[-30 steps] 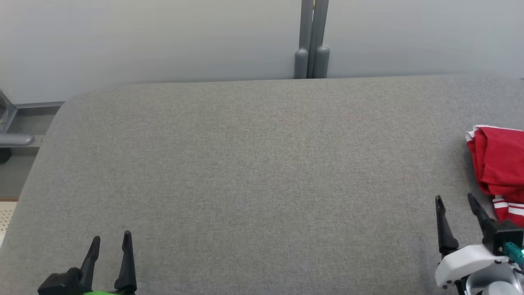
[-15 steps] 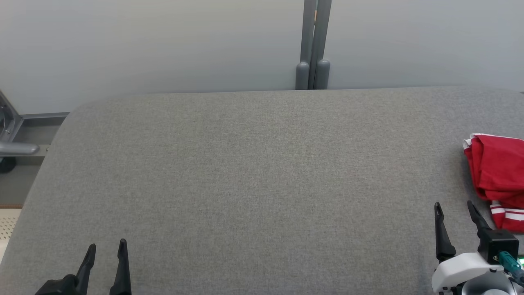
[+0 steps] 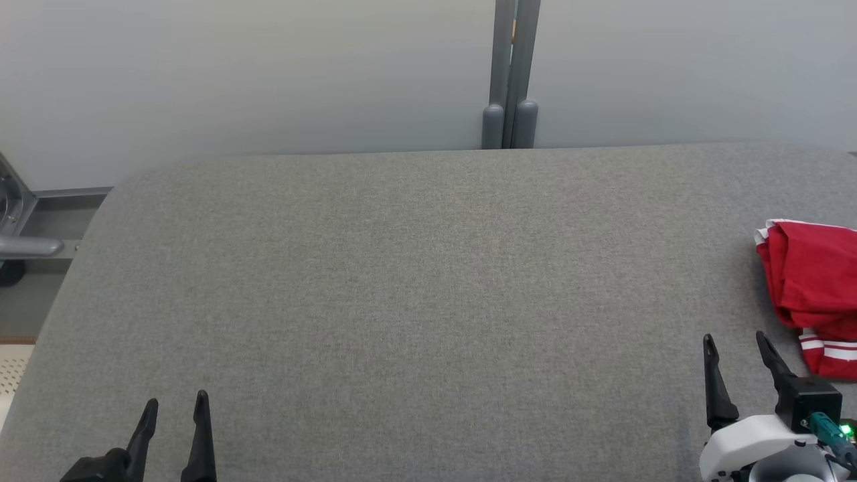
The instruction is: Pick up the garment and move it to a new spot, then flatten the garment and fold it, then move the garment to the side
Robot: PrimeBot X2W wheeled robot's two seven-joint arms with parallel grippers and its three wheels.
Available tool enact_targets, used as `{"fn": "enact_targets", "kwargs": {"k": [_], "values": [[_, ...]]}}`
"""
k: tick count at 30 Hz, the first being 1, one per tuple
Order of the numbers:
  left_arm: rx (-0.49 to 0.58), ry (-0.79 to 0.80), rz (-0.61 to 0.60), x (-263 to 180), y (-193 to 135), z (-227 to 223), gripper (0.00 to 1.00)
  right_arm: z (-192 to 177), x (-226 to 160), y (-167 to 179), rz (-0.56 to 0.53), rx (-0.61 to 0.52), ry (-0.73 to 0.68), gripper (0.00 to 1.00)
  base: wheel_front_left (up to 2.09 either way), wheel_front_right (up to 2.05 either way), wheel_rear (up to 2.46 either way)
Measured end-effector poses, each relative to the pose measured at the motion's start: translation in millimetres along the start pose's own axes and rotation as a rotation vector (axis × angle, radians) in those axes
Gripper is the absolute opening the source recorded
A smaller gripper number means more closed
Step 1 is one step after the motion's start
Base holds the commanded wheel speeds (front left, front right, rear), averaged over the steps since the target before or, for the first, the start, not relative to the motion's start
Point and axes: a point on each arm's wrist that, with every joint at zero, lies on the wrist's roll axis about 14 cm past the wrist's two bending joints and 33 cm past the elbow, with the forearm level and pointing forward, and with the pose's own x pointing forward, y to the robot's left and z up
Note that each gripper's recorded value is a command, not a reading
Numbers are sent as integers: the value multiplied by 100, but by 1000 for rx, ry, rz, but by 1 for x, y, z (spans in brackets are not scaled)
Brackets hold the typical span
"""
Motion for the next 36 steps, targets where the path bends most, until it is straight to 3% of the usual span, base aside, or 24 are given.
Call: {"fn": "enact_targets", "kwargs": {"k": [19, 20, 27, 36], "values": [[-9, 32, 1, -2, -2, -10, 100, -10, -4, 1, -3, 7, 32, 100, 0, 0, 0], [-9, 32, 0, -2, -3, -10, 0, -10, -4, 1, -3, 7, 32, 0, 0, 0, 0], [-45, 89, 17, -7, -4, -29, 0, -36, -14, 5, -6, 38, 122, 0, 0, 0, 0], [-195, 107, 57, -5, -3, -32, 0, -39, -14, -1, -61, 228, 139, 0, 0, 0, 0]]}}
